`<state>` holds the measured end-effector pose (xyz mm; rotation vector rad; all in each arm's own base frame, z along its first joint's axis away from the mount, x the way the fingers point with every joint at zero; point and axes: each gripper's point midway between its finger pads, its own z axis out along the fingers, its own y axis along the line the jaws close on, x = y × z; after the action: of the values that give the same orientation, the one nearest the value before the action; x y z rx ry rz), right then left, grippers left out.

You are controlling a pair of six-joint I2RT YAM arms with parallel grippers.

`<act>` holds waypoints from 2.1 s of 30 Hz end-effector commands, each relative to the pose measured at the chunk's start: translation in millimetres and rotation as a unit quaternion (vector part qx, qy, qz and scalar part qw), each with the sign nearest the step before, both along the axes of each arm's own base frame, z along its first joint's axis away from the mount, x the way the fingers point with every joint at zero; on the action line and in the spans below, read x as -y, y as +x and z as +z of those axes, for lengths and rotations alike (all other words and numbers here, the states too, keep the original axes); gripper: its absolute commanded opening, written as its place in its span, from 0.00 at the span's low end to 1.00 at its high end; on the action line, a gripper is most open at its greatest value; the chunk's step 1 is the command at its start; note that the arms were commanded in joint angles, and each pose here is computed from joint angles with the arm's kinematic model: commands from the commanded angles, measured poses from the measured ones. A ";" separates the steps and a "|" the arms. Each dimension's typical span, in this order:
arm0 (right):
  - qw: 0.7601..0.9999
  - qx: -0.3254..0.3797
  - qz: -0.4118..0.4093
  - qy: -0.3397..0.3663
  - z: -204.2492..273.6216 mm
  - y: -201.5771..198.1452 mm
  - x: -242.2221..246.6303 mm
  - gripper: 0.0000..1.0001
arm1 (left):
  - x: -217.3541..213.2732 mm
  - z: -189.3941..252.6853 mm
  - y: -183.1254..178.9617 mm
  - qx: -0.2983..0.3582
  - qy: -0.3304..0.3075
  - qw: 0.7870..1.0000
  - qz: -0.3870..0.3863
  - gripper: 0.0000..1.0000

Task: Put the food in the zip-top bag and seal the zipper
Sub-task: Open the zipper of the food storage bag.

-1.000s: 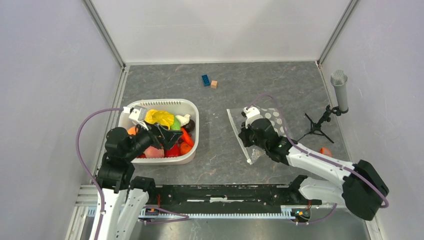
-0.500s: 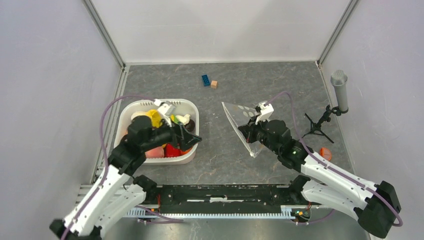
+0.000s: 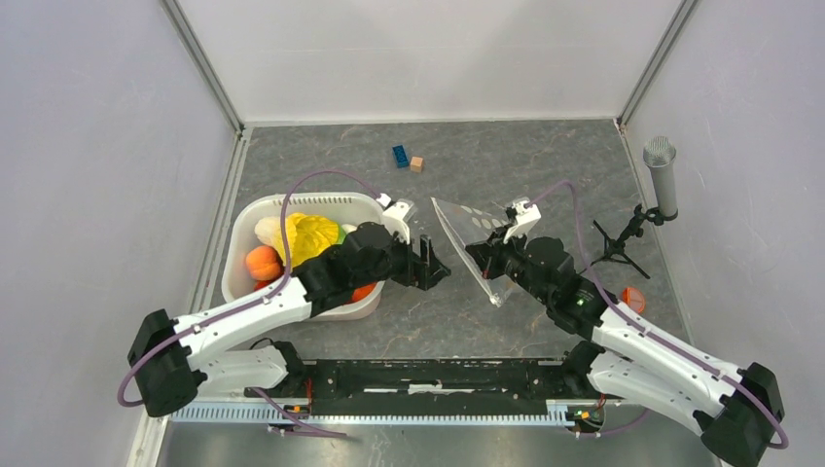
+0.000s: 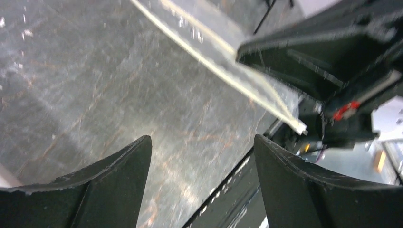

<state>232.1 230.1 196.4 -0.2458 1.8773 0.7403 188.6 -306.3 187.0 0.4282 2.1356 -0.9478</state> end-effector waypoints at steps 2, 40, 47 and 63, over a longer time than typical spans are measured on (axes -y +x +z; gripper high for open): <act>1.000 0.010 -0.009 0.015 8.5 -2.6 5.1 0.00 | 29.3 58.3 33.3 0.038 -0.133 0.989 0.061 0.84; 0.999 -0.009 0.016 -0.043 -7.9 -11.7 8.2 0.07 | 64.1 16.1 69.9 0.030 -0.114 0.989 0.089 0.02; 0.997 0.010 0.011 -0.079 6.6 -12.0 3.2 0.48 | 58.5 30.9 68.8 0.021 -0.118 0.987 0.103 0.02; 0.965 0.062 -0.121 -0.224 21.1 -12.6 1.8 0.55 | 43.1 55.2 54.3 -0.005 -0.106 0.986 0.127 0.02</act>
<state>210.7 242.0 195.2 -0.4356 1.9496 0.2108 243.2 -355.9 216.3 0.1070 2.0604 -0.9914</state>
